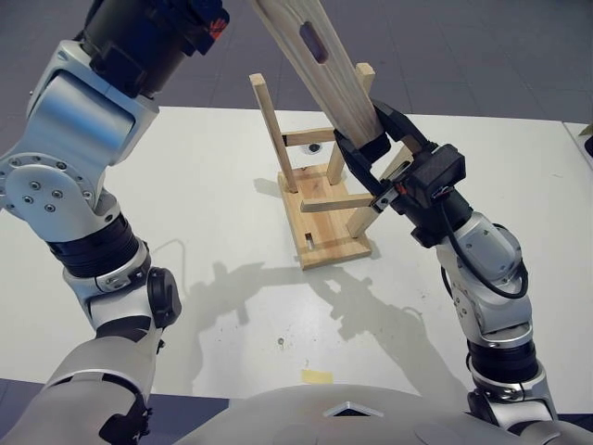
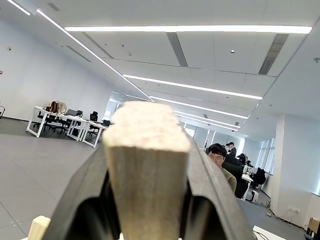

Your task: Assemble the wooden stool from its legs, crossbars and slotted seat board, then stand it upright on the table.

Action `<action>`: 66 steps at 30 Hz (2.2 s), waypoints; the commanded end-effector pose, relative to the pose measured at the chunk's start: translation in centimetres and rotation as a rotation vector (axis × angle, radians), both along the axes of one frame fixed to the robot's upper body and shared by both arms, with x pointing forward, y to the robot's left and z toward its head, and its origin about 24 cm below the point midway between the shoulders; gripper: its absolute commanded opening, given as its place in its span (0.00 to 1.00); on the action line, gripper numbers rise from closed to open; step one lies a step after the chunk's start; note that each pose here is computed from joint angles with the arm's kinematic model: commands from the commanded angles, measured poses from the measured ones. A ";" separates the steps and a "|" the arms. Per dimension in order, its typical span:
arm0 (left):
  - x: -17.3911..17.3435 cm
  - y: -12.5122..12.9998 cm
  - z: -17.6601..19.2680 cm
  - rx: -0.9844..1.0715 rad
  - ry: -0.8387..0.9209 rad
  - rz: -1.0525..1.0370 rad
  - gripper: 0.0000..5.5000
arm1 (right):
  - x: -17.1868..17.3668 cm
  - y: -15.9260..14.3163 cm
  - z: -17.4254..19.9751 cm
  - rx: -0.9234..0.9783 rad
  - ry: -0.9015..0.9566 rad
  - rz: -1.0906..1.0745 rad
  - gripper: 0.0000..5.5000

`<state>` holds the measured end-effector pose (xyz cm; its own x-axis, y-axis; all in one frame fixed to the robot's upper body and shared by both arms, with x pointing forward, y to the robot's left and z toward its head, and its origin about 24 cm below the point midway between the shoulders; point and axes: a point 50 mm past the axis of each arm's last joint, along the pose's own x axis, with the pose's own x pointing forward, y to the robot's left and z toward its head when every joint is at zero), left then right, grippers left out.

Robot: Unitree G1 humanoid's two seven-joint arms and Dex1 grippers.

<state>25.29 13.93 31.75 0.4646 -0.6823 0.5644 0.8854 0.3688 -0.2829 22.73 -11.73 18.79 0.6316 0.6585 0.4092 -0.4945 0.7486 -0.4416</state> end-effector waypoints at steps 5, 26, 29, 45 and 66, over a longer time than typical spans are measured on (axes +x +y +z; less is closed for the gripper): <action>0.8 3.8 3.5 -0.027 -0.134 0.340 0.19 | 2.0 -2.7 0.6 0.261 0.119 -0.166 0.68; 3.5 7.3 -8.4 0.709 -0.020 0.546 0.19 | 1.5 -3.6 -6.8 0.247 0.604 -0.078 0.98; 3.8 7.1 -8.8 0.728 -0.023 0.543 0.19 | 1.2 -3.5 -6.4 0.209 0.607 -0.039 0.98; 3.9 8.9 -10.0 0.579 0.111 0.597 0.19 | -1.6 -3.0 -1.8 0.156 0.768 0.561 0.98; 1.2 7.9 -14.6 0.388 0.415 0.616 0.19 | -1.5 -0.2 -6.3 -0.017 0.731 0.468 0.46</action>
<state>26.45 22.17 16.23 0.9411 -0.3380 0.0023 0.3257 0.9049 -0.2739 21.72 -12.34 12.66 0.3948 0.9187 -0.0101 -0.9140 0.3938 0.0976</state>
